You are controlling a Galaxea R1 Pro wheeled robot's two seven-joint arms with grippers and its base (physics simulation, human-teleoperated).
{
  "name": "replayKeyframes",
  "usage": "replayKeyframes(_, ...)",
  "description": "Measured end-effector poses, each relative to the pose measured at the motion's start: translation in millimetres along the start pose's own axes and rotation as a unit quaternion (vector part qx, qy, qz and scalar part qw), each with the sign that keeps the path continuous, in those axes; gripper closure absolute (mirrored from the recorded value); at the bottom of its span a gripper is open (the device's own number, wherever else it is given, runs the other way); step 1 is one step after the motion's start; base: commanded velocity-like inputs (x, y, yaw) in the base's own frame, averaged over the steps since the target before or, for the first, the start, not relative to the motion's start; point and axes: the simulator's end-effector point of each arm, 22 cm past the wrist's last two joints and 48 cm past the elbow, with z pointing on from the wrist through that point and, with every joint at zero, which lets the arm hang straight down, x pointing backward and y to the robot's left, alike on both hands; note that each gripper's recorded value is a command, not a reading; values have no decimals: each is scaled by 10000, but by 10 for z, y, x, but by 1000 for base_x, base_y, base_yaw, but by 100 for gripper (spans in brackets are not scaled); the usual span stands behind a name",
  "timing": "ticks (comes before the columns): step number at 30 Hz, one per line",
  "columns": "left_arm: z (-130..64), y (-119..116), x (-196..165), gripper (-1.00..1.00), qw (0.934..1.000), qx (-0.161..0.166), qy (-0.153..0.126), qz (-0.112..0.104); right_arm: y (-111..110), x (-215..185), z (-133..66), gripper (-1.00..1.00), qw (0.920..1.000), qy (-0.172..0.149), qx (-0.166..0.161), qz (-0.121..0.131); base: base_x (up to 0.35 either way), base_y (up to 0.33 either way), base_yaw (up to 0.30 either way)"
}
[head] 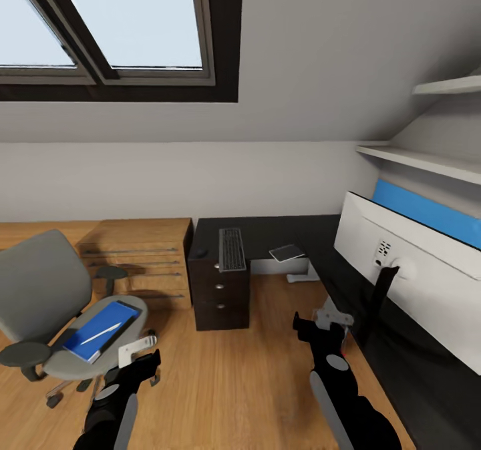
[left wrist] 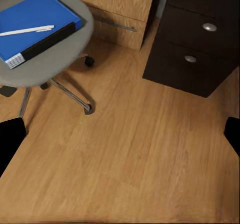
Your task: In the bedroom, organize the workspace by keeping the computer under the desk, ensuring the monitor is on the desk, placing the keyboard on the desk next to the monitor, placing the mouse on the desk next to the keyboard, moving the folder from the swivel chair onto the desk next to the mouse, stacking the notebook on top of the folder with the pen on top of the notebook, and positioning the swivel chair next to the desk.
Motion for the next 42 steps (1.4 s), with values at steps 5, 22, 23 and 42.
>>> replayKeyframes(5, -79, -134, 63, -100, 9997, 134, -125, 175, -44, -28, -3, -100, 10000, -37, 19, -35, -159, -247, -232)
replayKeyframes(22, -267, -406, -30, -100, 9940, 367, -836, 602, -71, -60, -16, -100, 9999, -86, 18, -58, -23, -88, -222)
replayKeyframes(23, -268, -407, -31, -100, 9939, 368, -841, 605, -71, -62, -16, -100, 9999, -91, 18, -55, -1, -175, -92)
replayKeyframes(42, -271, -386, -38, -100, 9939, 349, -858, 606, -64, 124, 40, -100, 9999, -96, 58, -111, 21, -120, -18)
